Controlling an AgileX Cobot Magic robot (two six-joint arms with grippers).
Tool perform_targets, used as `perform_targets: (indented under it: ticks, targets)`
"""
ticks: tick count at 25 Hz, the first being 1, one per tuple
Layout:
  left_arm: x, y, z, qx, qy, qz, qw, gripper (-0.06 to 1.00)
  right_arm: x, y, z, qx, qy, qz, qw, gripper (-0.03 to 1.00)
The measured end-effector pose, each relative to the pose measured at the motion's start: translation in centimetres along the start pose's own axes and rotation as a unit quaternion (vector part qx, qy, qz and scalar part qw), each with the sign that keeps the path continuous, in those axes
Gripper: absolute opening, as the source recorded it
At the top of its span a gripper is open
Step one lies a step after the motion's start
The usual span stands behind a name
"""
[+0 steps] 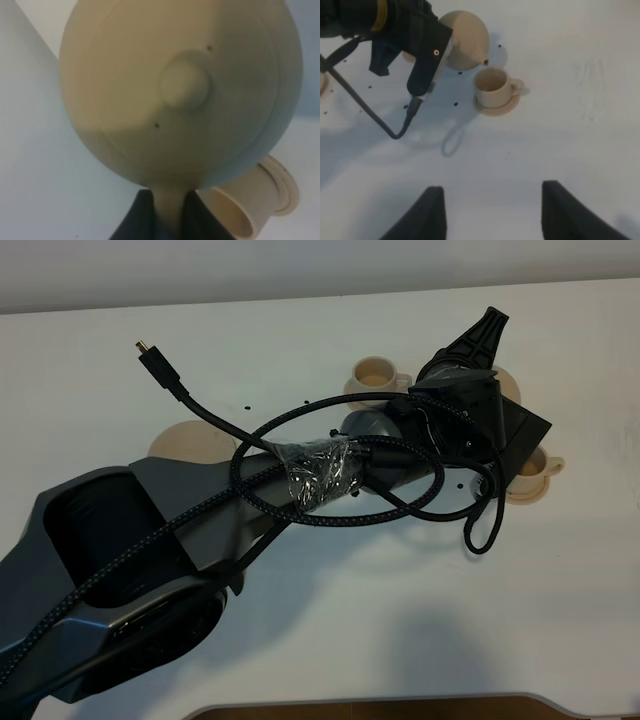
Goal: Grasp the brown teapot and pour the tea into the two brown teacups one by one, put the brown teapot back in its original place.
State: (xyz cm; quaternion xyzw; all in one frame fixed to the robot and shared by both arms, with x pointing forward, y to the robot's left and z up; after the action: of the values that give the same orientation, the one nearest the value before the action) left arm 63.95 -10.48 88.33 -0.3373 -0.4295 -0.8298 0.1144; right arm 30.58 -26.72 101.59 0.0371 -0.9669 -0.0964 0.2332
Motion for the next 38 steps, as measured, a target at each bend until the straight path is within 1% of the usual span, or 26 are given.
perform_targets:
  ticks: [3,11,22,29,38]
  targets:
    - [0.1,0.1,-0.1,-0.005,0.001,-0.003,1.0,0.14,0.0,0.0,0.0,0.0,0.0,0.0,1.0,0.45]
    - [0.5,0.8,-0.7,-0.026,0.0,-0.026,0.999,0.14,0.0,0.0,0.0,0.0,0.0,0.0,1.0,0.45]
    - [0.5,0.9,-0.7,-0.046,0.002,-0.028,0.999,0.14,0.0,0.0,0.0,0.0,0.0,0.0,1.0,0.45]
    - [0.6,1.4,-0.2,-0.072,0.017,-0.041,0.996,0.14,0.0,0.0,0.0,0.0,0.0,0.0,1.0,0.45]
    - [0.6,1.5,-0.2,-0.076,0.018,-0.044,0.996,0.14,0.0,0.0,0.0,0.0,0.0,0.0,1.0,0.45]
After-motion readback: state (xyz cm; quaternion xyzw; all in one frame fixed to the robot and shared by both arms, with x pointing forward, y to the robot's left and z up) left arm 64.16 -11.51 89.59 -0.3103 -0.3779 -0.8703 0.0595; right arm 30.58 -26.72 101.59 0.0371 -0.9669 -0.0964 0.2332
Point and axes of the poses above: a point on each arm's last joint axis where the gripper is mounted, x pointing back along that axis away from the gripper, y along the wrist's bending axis when the last joint is at zero, z = x × y, the point moved 8 cm from there along -x, pointing out along that axis toward the gripper, and after that the axes turned 3 degrees about -x, right-handed, at the moved point
